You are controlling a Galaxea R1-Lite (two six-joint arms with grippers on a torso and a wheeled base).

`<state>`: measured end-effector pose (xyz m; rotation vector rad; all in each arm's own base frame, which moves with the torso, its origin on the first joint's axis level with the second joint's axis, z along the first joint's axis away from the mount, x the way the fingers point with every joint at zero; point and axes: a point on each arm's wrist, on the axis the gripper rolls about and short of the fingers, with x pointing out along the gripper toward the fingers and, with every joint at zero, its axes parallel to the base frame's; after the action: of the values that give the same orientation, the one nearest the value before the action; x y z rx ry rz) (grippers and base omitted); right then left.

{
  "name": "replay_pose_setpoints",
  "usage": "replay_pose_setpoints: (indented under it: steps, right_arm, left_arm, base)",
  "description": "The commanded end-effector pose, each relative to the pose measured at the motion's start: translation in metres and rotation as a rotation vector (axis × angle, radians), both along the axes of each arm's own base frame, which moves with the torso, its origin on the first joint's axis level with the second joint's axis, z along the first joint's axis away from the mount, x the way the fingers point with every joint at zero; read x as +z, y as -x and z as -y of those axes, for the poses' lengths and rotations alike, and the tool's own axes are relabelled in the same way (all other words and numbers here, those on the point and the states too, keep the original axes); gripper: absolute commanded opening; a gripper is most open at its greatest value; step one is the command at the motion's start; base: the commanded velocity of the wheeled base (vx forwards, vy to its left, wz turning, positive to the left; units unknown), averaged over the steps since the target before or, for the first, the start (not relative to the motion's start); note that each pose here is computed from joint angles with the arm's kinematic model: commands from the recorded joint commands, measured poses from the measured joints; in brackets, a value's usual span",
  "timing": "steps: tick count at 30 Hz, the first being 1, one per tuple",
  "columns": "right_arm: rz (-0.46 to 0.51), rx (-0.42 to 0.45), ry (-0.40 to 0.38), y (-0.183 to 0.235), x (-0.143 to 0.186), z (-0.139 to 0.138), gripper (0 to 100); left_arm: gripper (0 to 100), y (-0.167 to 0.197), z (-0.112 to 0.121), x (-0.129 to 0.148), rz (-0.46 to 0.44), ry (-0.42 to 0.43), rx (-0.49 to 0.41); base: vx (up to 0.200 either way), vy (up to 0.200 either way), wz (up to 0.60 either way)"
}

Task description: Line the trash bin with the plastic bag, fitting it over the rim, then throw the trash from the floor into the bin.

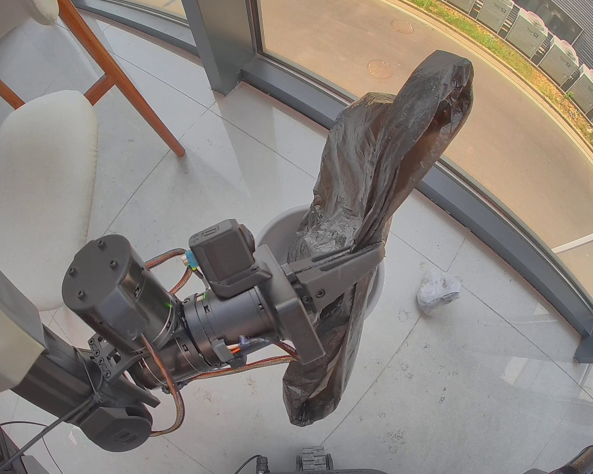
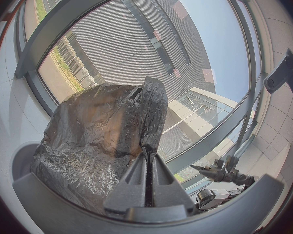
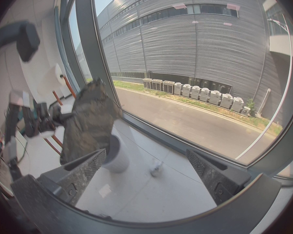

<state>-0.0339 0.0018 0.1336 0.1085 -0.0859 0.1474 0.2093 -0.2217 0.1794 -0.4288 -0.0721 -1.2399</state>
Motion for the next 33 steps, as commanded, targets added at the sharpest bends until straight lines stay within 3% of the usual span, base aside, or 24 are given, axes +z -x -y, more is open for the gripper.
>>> replay_pose_setpoints:
  steps: [1,8,17,27,33]
  right_arm:
    - [-0.252,0.32,-0.193,-0.044,0.111,-0.007,100]
    - [-0.294,0.482,-0.19,-0.09,0.122,-0.021,100]
    - [-0.351,0.582,-0.162,-0.139,0.132,-0.046,100]
    - [-0.411,0.59,-0.116,-0.163,0.131,-0.073,100]
    - [-0.441,0.641,-0.09,-0.18,0.135,-0.095,100]
  left_arm:
    - [0,0.001,-0.002,0.003,0.012,0.017,0.001]
    - [0,0.001,-0.001,0.001,0.006,0.013,-0.001]
    - [0,0.003,0.0,-0.004,-0.01,-0.003,-0.007]
    - [0,0.003,0.0,-0.005,-0.012,-0.004,-0.009]
    - [0,0.005,0.002,-0.006,-0.015,-0.007,-0.016]
  base:
    - [0.0,0.0,0.0]
    - [0.0,0.0,0.0]
    - [0.0,0.0,0.0]
    - [0.0,0.0,0.0]
    - [0.0,0.0,0.0]
